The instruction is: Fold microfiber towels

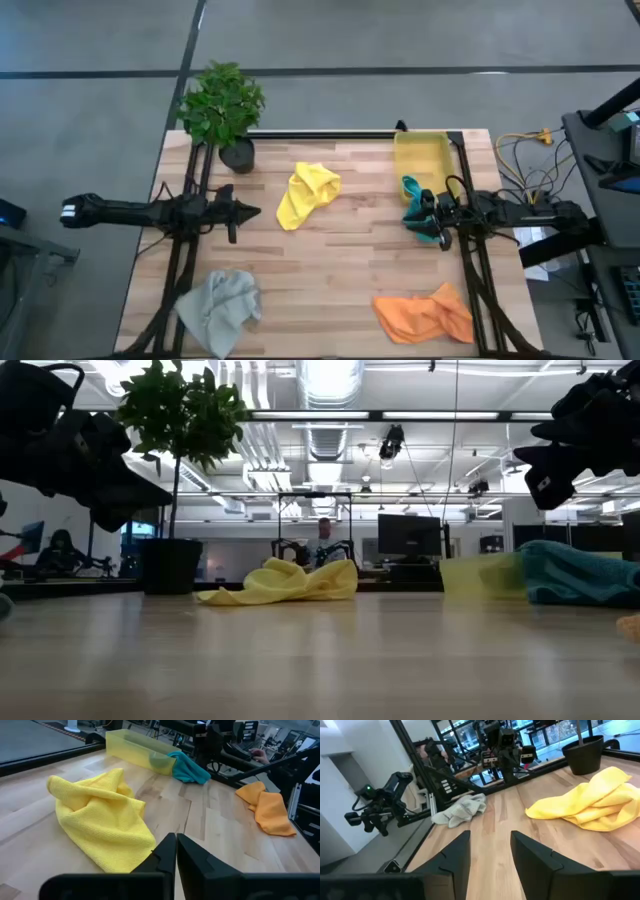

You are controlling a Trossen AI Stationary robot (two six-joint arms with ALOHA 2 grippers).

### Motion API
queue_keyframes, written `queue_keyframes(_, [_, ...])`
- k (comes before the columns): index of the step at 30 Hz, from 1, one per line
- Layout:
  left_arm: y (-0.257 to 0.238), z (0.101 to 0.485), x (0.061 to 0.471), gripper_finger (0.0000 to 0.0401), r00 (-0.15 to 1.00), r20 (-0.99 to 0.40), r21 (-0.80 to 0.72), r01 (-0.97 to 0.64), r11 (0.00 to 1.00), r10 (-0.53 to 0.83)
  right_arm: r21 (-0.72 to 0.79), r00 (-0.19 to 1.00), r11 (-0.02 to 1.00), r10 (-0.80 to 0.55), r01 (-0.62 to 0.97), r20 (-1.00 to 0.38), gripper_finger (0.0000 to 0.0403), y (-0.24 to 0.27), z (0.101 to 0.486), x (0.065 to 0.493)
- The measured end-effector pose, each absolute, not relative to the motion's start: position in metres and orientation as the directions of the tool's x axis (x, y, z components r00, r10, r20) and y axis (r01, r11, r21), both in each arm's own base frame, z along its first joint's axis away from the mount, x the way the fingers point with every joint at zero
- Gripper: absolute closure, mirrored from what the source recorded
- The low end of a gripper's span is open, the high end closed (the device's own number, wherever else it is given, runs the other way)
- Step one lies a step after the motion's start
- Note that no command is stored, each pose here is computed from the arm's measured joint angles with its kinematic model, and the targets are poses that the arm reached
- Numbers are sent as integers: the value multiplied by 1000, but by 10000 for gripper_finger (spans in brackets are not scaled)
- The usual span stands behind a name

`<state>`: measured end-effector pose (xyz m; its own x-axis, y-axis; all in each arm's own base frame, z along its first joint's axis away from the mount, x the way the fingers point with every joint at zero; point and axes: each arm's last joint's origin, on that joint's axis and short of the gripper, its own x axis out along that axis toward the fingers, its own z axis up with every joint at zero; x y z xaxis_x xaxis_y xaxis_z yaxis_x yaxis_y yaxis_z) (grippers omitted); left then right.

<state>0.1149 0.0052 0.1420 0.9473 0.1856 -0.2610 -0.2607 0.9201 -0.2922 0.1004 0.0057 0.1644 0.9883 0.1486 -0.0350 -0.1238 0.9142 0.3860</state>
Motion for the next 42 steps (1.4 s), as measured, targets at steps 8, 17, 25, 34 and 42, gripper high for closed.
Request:
queue_keyframes(8, [5, 142, 115, 401, 947, -261, -292, -261, 920, 186, 386, 988, 914, 149, -124, -35, 268, 6, 164, 100])
queue_keyframes(17, [5, 142, 115, 401, 947, -261, -292, -261, 920, 185, 386, 988, 914, 148, -123, -35, 268, 6, 164, 100])
queue_keyframes(25, [5, 142, 115, 401, 947, -261, -292, -261, 920, 186, 386, 988, 914, 148, -124, -35, 268, 6, 164, 100])
queue_keyframes(34, [5, 142, 115, 401, 947, -261, -292, -261, 920, 186, 386, 988, 914, 148, -123, -35, 268, 6, 164, 100])
queue_keyframes(42, [5, 142, 115, 401, 947, -261, -292, -261, 920, 186, 386, 988, 914, 148, -123, -35, 268, 6, 164, 100])
